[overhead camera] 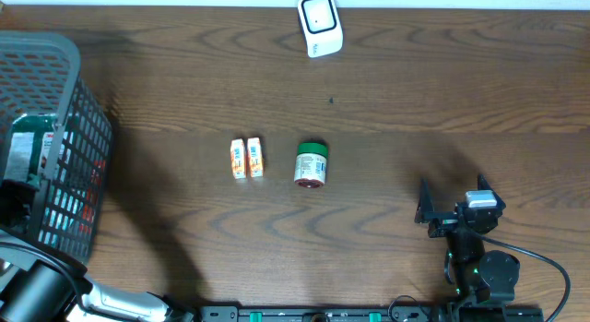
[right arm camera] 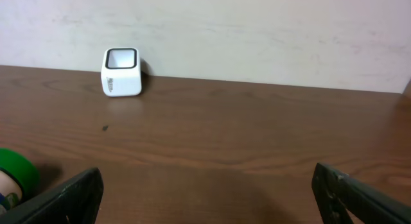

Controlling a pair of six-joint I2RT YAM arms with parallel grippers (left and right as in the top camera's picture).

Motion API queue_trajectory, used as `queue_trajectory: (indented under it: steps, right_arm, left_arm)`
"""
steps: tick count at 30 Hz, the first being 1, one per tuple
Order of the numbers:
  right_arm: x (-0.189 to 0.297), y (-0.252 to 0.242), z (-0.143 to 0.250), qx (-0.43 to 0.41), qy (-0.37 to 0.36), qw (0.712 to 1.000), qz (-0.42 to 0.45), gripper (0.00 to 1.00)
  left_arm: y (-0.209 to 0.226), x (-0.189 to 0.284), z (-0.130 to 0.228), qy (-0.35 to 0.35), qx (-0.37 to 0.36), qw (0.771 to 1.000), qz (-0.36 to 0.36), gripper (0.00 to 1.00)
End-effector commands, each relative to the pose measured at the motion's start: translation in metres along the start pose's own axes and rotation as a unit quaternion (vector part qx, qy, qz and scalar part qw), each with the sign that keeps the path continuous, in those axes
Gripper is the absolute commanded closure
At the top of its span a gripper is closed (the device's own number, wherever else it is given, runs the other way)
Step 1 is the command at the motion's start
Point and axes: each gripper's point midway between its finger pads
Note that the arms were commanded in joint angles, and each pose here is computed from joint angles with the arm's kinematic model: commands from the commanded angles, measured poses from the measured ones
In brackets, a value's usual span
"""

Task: Scan the item barcode
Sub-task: 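Carry the wipes pack with the left gripper toward the white scanner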

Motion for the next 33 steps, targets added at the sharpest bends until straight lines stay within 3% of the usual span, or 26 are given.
queue_trajectory:
  steps: [1, 4, 10, 14, 19, 24, 27, 33]
  right_arm:
    - [0.000, -0.001, 0.000, -0.006, 0.000, 1.000, 0.002, 0.01]
    - [0.000, -0.001, 0.000, -0.006, 0.000, 1.000, 0.002, 0.01]
    - [0.000, -0.001, 0.000, -0.006, 0.000, 1.000, 0.002, 0.01]
    - [0.000, -0.001, 0.000, -0.006, 0.000, 1.000, 0.002, 0.01]
    - [0.000, -0.001, 0.000, -0.006, 0.000, 1.000, 0.002, 0.01]
    - [0.000, -0.001, 0.000, -0.006, 0.000, 1.000, 0.002, 0.01]
    - [0.000, -0.001, 0.000, -0.006, 0.000, 1.000, 0.002, 0.01]
    - [0.000, -0.001, 0.000, -0.006, 0.000, 1.000, 0.002, 0.01]
  left_arm:
    - [-0.018, 0.007, 0.001, 0.018, 0.027, 0.999, 0.038, 0.92]
    - [-0.040, 0.044, -0.018, -0.021, 0.028, 0.998, 0.053, 0.93]
    - [-0.096, 0.160, -0.046, -0.158, 0.007, 0.981, 0.110, 0.93]
    - [-0.119, 0.237, -0.039, -0.253, -0.001, 0.957, 0.144, 0.92]
    - [-0.139, 0.286, -0.009, -0.296, -0.015, 0.939, 0.177, 0.92]
    - [-0.186, 0.304, 0.045, -0.258, -0.085, 0.928, 0.254, 0.92]
    - [-0.221, 0.303, 0.093, -0.191, -0.143, 0.921, 0.308, 0.92]
    - [-0.271, 0.268, 0.202, -0.036, -0.263, 0.905, 0.332, 0.93]
Point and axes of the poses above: each gripper's point midway between its finger pads, its own x axis back along the fingers, its own y axis along the line the jaws close on, z = x × y, and after that the axes turned 6 degrees about x, right-handed
